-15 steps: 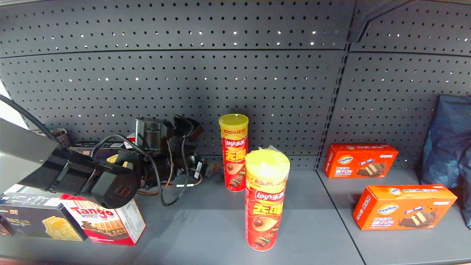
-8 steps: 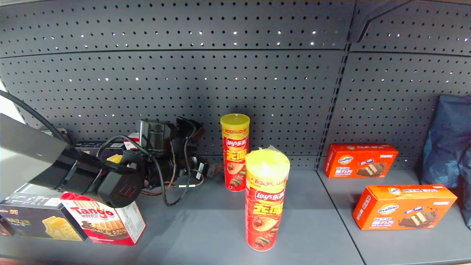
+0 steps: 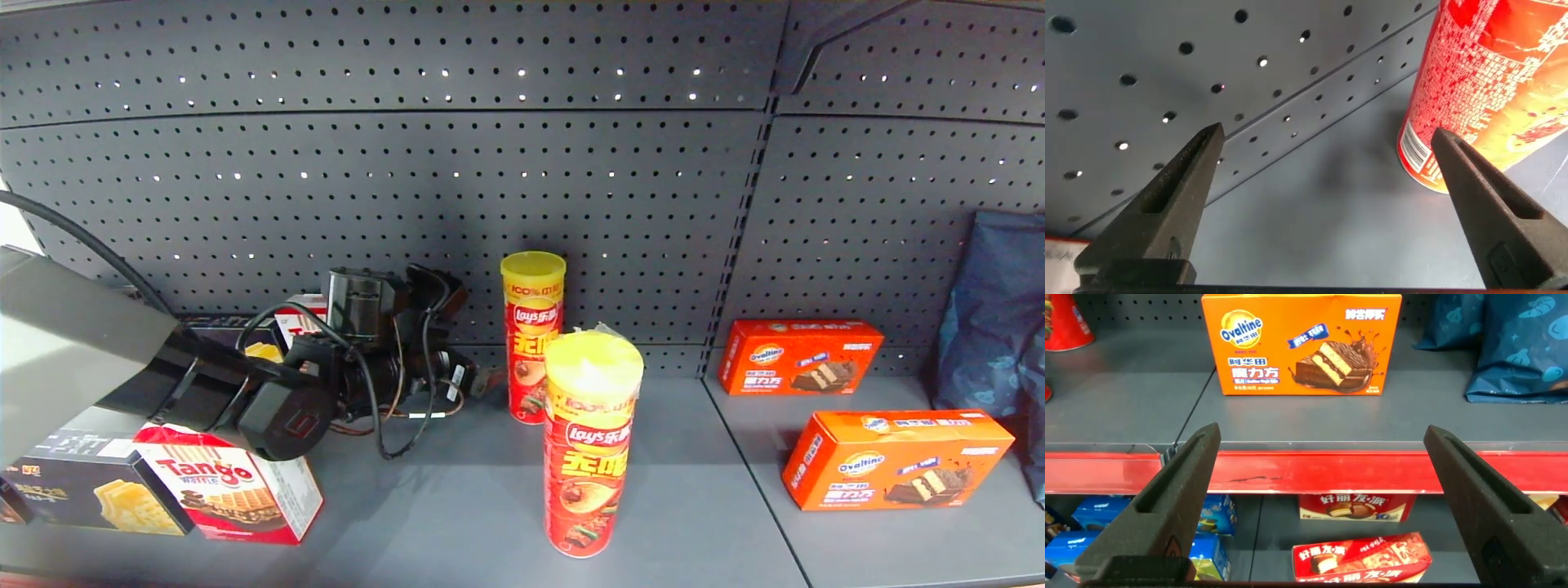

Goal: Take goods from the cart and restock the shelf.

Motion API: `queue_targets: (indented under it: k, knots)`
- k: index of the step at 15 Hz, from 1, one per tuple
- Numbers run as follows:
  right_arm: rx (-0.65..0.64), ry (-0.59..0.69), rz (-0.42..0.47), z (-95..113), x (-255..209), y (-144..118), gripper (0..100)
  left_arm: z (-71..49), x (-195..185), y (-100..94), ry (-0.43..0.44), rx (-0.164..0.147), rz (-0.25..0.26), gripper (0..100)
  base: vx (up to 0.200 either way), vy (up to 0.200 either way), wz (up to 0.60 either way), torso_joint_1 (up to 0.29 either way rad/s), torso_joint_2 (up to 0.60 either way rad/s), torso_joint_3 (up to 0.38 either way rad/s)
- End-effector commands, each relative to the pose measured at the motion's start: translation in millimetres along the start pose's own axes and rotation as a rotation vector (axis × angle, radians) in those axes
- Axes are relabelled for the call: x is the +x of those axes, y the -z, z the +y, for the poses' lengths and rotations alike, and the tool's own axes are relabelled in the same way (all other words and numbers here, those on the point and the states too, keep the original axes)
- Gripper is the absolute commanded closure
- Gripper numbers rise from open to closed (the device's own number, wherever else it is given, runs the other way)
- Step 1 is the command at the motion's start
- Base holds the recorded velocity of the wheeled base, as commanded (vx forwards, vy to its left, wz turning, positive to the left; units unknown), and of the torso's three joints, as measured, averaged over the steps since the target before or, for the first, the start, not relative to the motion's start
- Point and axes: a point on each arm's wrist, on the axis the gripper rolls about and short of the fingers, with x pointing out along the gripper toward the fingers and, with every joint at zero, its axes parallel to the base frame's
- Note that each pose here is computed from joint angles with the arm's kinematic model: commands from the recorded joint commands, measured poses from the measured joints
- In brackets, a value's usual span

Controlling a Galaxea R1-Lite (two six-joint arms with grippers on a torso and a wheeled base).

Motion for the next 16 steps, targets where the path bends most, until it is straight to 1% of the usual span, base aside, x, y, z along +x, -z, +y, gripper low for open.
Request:
queue_targets:
  k: [1, 3, 5, 9, 15, 16]
  knots:
    - [-0.001, -0.001, 0.001, 0.0, 0.1, -0.1, 0, -2.5, 4.3, 0.1, 0.007, 0.003, 0.000, 0, 0.000, 0.000, 0.00, 0.000, 0.00, 0.000]
    - [0.000, -0.001, 0.001, 0.0, 0.1, -0.1, 0, -6.5, 7.7, 1.5, 0.016, 0.005, 0.007, 0, 0.000, 0.000, 0.00, 0.000, 0.00, 0.000]
    - [0.000, -0.001, 0.001, 0.0, 0.1, -0.1, 0, -10.0, 10.1, -0.8, 0.023, 0.010, 0.000, 0, 0.000, 0.000, 0.00, 0.000, 0.00, 0.000]
    - [0.000, -0.001, 0.001, 0.0, 0.1, -0.1, 0, -14.9, 14.7, -0.8, 0.028, 0.015, 0.003, 0, 0.000, 0.000, 0.00, 0.000, 0.00, 0.000]
    - [0.000, -0.001, 0.001, 0.0, 0.1, -0.1, 0, -15.1, 16.2, -1.7, 0.023, 0.016, -0.001, 0, 0.000, 0.000, 0.00, 0.000, 0.00, 0.000]
    - [0.000, -0.001, 0.001, 0.0, 0.1, -0.1, 0, -14.7, 14.3, -5.0, 0.021, 0.017, -0.012, 0, 0.000, 0.000, 0.00, 0.000, 0.00, 0.000]
